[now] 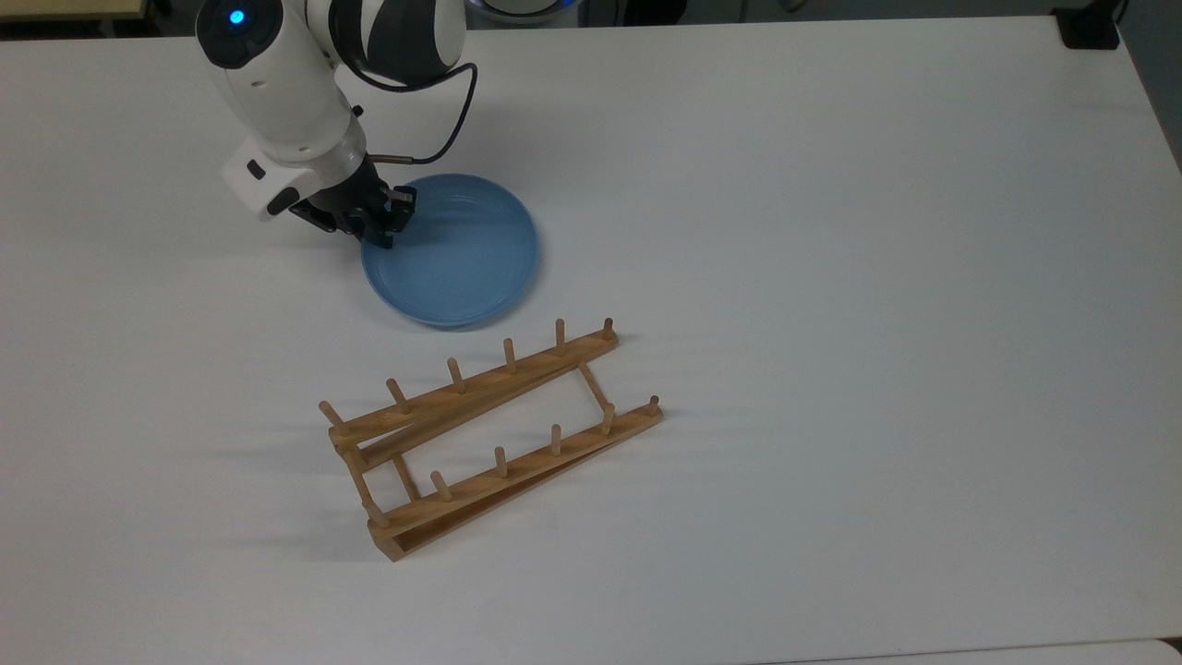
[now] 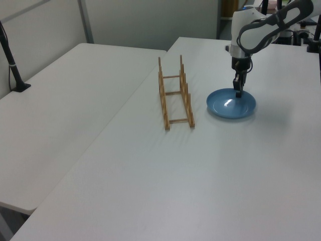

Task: Place plate in plate rack

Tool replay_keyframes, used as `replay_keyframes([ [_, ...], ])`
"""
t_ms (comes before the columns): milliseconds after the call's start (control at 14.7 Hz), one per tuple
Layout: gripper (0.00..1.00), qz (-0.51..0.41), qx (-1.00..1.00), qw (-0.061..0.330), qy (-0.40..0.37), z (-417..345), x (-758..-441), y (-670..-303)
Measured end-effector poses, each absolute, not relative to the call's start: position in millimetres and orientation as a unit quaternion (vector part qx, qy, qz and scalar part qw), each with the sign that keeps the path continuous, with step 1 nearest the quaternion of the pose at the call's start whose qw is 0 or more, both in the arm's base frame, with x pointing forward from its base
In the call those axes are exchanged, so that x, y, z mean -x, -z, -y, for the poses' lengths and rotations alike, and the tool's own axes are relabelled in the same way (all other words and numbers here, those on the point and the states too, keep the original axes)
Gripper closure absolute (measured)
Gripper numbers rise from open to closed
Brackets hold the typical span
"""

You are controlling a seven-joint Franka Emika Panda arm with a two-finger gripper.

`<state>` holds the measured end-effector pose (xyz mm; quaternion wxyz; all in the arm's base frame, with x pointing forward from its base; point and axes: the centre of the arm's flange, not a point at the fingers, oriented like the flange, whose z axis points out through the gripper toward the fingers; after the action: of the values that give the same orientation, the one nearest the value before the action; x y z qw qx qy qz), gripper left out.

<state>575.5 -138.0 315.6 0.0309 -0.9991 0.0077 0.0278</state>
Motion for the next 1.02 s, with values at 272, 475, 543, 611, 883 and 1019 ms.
replay_keyframes([
  [272,0.85,-0.006,0.999,0.029,-0.018,137,-579,-326],
  [475,0.87,-0.006,1.000,0.026,-0.004,138,-580,-343],
  [543,0.87,-0.007,1.000,0.025,-0.002,138,-580,-345],
  [611,0.87,-0.007,1.000,0.025,-0.001,139,-580,-346],
  [883,0.89,-0.008,1.000,0.023,0.007,141,-584,-355],
  [1019,0.92,-0.012,0.999,0.019,0.023,147,-588,-371],
])
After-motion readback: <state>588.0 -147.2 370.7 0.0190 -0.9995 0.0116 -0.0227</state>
